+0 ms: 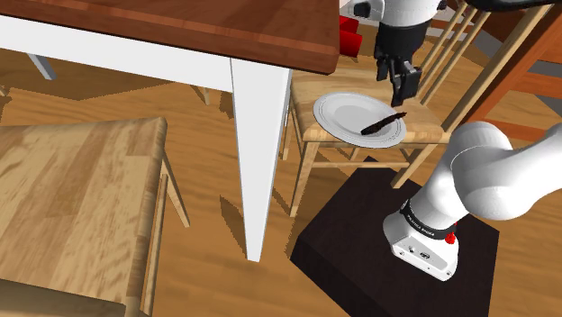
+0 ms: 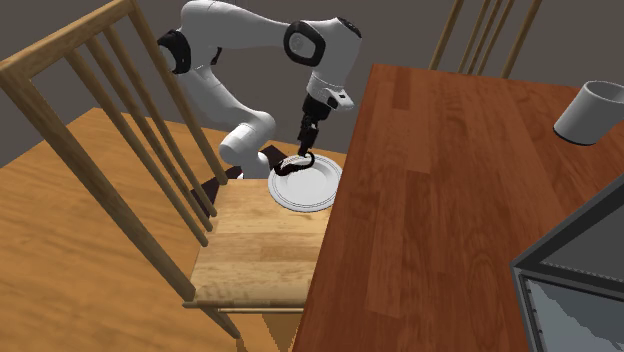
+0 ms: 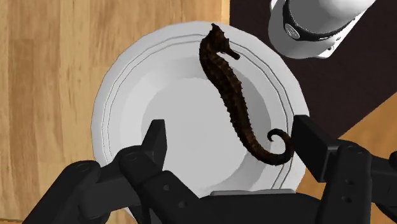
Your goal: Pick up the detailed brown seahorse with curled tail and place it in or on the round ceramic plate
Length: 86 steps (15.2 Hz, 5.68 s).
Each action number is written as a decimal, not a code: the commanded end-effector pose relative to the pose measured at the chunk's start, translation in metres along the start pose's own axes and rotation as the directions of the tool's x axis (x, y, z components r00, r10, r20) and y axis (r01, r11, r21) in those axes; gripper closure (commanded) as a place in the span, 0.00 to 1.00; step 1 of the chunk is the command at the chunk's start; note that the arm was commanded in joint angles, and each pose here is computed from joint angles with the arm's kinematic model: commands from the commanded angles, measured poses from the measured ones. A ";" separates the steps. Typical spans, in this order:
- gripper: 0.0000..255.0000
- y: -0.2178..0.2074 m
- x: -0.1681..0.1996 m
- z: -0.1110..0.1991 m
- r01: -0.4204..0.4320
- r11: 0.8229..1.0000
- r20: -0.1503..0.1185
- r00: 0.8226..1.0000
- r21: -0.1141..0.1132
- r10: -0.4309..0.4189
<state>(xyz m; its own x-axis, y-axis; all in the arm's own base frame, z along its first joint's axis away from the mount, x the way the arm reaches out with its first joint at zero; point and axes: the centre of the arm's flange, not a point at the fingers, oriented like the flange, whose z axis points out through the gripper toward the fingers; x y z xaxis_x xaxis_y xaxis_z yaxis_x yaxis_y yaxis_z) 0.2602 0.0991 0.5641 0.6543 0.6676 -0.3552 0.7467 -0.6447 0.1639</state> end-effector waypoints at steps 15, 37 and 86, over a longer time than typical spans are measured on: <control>0.00 -0.007 -0.017 0.071 0.291 0.957 -0.062 0.955 -0.008 -0.291; 0.00 0.015 -0.013 0.090 0.378 0.916 -0.294 0.898 0.133 -0.328; 1.00 0.079 0.023 0.070 0.378 0.916 -0.294 0.898 0.133 -0.328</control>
<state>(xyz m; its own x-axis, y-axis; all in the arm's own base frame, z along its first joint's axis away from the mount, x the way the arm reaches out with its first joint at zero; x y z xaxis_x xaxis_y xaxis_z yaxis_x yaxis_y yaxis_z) 0.3174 0.0351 0.5370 0.3764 0.9253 -0.0465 0.9241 -0.3786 -0.0530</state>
